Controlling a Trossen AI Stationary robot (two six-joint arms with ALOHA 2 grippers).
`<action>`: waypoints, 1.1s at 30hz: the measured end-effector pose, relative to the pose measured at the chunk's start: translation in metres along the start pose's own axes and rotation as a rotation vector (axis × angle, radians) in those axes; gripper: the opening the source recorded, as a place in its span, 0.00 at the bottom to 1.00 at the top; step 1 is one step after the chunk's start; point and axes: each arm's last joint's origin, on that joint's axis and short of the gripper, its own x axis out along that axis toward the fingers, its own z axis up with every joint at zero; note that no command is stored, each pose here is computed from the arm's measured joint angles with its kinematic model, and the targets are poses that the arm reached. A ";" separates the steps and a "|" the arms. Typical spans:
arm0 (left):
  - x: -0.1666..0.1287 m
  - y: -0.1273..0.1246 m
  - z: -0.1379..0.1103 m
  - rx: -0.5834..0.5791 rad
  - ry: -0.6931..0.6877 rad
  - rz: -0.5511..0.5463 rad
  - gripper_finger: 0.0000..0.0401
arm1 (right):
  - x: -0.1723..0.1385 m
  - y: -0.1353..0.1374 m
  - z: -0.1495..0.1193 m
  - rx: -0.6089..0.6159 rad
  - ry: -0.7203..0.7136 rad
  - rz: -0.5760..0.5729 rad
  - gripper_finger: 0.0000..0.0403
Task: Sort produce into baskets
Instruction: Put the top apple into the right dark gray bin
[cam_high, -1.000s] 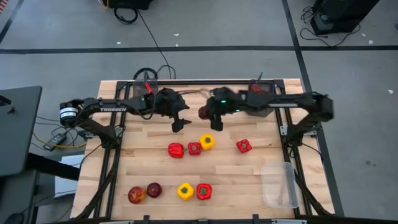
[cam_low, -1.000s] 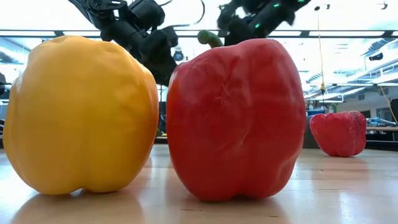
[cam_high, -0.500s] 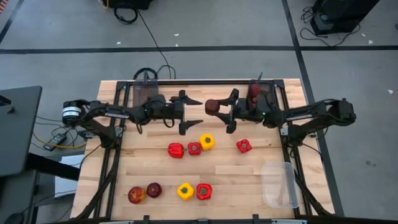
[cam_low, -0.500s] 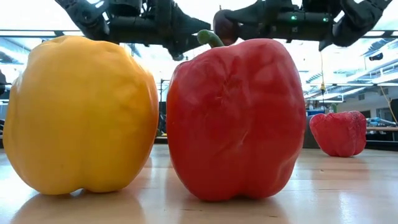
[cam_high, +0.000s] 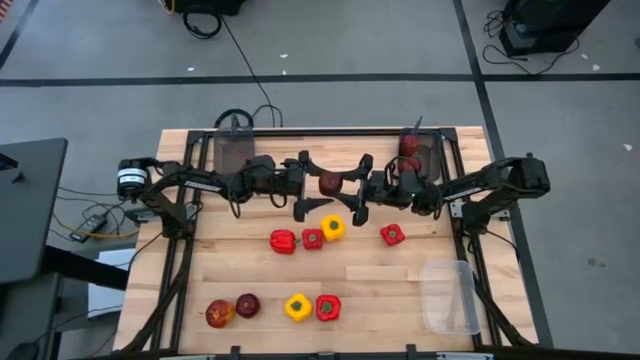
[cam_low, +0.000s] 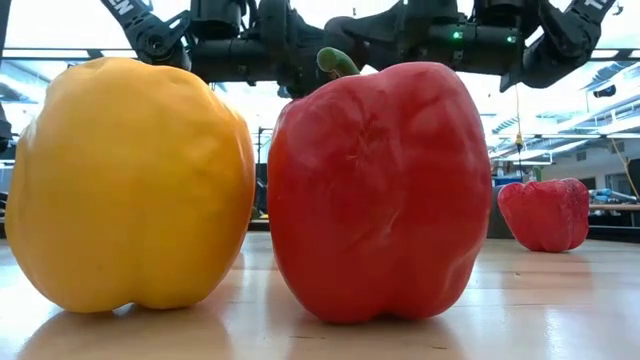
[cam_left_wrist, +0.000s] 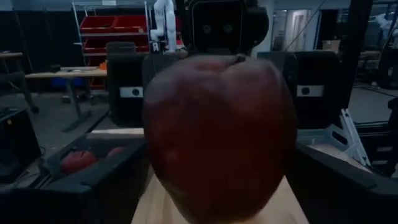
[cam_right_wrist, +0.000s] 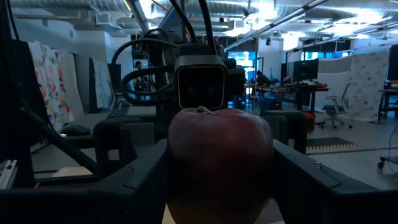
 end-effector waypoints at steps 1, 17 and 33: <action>0.000 0.000 0.000 -0.003 0.000 -0.002 0.86 | 0.000 0.000 0.000 0.000 -0.002 -0.002 0.60; -0.001 0.004 -0.006 0.013 0.065 -0.001 0.59 | -0.004 -0.003 0.004 0.047 0.078 -0.021 0.71; -0.003 0.006 -0.016 0.044 0.170 0.039 0.59 | 0.043 -0.019 0.116 0.079 0.919 -0.100 0.90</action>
